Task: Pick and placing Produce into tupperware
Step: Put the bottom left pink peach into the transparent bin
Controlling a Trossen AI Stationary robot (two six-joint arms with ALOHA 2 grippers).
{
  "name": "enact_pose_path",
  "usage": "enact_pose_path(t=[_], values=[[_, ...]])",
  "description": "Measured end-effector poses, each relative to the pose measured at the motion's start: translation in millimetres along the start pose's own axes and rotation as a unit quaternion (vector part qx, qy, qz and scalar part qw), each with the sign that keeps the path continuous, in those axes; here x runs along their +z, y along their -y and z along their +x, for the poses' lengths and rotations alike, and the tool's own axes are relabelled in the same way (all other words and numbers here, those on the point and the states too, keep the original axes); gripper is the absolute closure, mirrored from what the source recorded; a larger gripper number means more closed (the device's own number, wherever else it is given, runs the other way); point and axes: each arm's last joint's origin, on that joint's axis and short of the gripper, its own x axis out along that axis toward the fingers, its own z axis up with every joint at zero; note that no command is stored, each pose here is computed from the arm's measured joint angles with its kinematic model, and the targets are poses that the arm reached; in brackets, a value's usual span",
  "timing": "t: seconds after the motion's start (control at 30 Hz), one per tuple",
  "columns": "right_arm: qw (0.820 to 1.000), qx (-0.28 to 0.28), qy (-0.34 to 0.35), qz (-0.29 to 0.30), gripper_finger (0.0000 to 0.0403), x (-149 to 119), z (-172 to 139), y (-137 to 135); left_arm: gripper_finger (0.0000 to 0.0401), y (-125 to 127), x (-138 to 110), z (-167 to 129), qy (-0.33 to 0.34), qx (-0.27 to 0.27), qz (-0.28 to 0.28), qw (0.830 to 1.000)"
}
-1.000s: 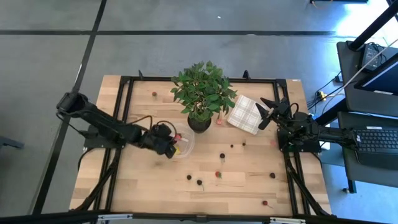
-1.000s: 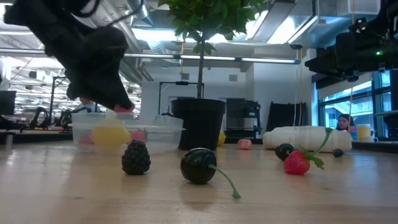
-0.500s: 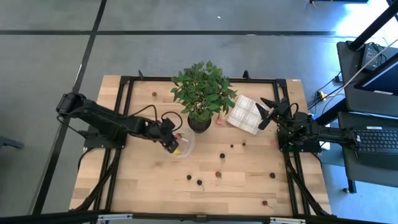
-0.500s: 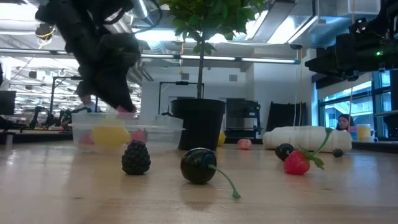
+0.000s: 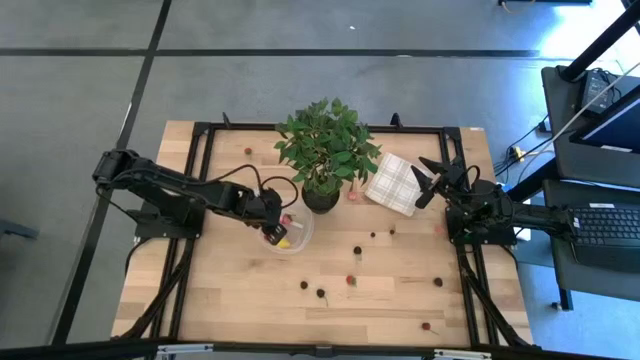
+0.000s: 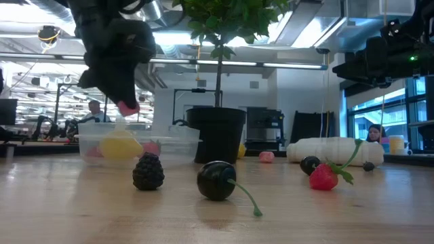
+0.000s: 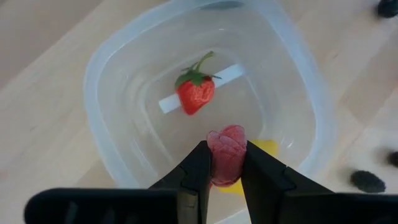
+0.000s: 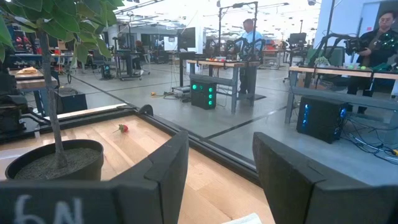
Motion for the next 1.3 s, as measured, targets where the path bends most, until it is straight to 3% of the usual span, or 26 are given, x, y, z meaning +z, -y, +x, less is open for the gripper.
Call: enact_pose_path(t=[0.4,1.13,1.3], values=[[1.0,0.0,0.0,0.0,0.0221,0,0,0,0.0331,-11,4,32,-0.072,0.05,-0.02,0.996],[1.0,0.0,0.0,0.0,0.0221,0,0,0,0.0329,-10,5,34,-0.07,0.045,-0.024,0.996],[1.0,0.0,0.0,0.0,0.0221,0,0,0,0.0297,-10,5,34,-0.07,0.044,-0.024,0.996]])
